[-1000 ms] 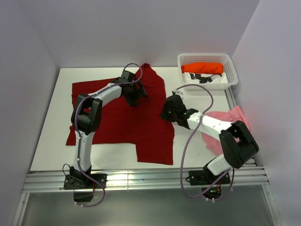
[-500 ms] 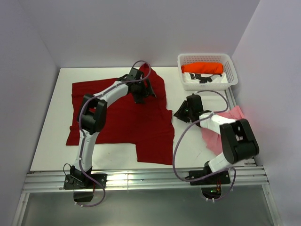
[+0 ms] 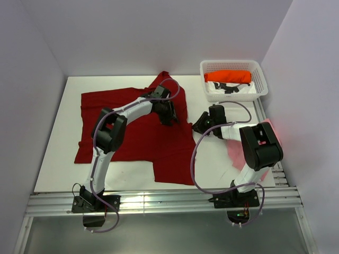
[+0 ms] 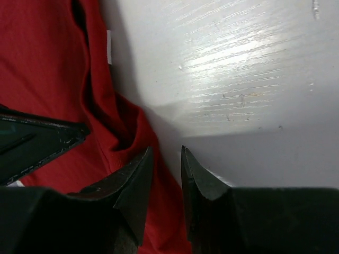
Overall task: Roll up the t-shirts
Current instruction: Flatten the tshirt
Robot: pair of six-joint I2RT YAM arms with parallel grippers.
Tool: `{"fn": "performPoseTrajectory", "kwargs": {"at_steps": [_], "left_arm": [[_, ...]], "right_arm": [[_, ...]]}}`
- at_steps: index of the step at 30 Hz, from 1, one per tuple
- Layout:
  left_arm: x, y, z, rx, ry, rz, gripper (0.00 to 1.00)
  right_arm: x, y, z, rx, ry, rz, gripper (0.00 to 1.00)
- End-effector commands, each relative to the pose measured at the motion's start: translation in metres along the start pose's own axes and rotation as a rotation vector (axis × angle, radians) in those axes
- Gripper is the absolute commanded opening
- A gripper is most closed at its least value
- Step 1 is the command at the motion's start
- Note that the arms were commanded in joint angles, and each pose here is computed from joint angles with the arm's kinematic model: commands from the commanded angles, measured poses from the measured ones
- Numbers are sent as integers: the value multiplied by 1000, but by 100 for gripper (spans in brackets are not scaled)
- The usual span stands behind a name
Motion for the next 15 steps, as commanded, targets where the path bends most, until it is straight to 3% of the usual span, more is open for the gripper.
{"fn": "performPoseTrajectory", "kwargs": {"at_steps": [1, 8, 15], "left_arm": [[5, -3, -16, -47, 39, -14, 46], [3, 8, -17, -52, 37, 3, 41], [3, 7, -19, -55, 37, 7, 40]], "right_arm": [[9, 0, 16, 86, -22, -20, 35], [-1, -10, 39, 230, -91, 2, 34], [-20, -6, 57, 248, -202, 33, 33]]}}
Point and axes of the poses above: each gripper's point midway between its finger pads, its own y axis out along the fingers, its own z axis along the line the jaws close on, x = y × z, the point moved 4 cm from there along -y, back along the fingers, and after that the axes turned 6 degrees about y, right-handed, at the moved point
